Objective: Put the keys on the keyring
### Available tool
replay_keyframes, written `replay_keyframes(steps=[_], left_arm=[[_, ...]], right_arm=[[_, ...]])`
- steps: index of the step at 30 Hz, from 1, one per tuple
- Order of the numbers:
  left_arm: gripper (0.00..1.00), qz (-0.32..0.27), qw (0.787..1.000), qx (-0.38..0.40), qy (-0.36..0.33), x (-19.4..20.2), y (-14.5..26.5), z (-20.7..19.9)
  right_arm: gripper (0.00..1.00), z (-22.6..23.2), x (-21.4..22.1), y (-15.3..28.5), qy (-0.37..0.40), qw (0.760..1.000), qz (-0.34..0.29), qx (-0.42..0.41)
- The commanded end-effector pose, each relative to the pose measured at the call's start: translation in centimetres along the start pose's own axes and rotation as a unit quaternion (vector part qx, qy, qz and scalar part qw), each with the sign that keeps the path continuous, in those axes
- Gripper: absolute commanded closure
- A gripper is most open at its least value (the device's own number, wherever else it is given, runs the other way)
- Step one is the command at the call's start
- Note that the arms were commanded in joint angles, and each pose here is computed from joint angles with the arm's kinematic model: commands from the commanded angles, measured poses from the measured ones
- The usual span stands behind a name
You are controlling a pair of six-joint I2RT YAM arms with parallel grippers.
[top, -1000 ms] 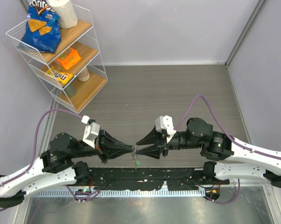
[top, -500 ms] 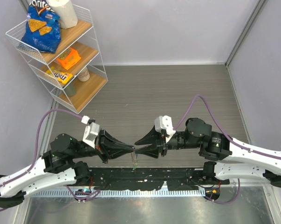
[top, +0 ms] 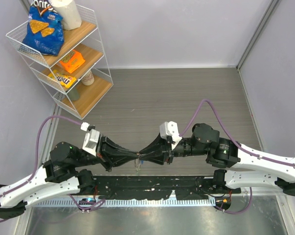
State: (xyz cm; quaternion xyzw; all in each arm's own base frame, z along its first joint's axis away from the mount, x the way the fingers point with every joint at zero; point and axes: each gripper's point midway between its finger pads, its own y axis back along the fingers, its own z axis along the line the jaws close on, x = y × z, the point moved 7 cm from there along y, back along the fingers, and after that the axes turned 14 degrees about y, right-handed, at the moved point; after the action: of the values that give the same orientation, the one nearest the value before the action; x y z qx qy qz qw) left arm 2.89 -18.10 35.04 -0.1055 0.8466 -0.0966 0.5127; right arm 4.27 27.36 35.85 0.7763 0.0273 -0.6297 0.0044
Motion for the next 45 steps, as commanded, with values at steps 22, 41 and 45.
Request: replay_keyframes(steps=[22,41,45], left_arm=[[0.75,0.020,0.999,0.024,-0.007,-1.3,1.3,-2.0],[0.54,0.184,0.979,-0.025,0.079,2.1,-0.6,-0.4],[0.53,0.198,0.976,-0.033,0.085,2.4,-0.8,-0.1]], right_arm=[[0.95,1.5,-1.0,1.4,0.012,0.996,0.042,-0.073],[0.95,1.9,0.8,1.6,-0.025,0.981,0.164,-0.101],[0.95,1.6,1.0,1.3,-0.030,0.979,0.179,-0.089]])
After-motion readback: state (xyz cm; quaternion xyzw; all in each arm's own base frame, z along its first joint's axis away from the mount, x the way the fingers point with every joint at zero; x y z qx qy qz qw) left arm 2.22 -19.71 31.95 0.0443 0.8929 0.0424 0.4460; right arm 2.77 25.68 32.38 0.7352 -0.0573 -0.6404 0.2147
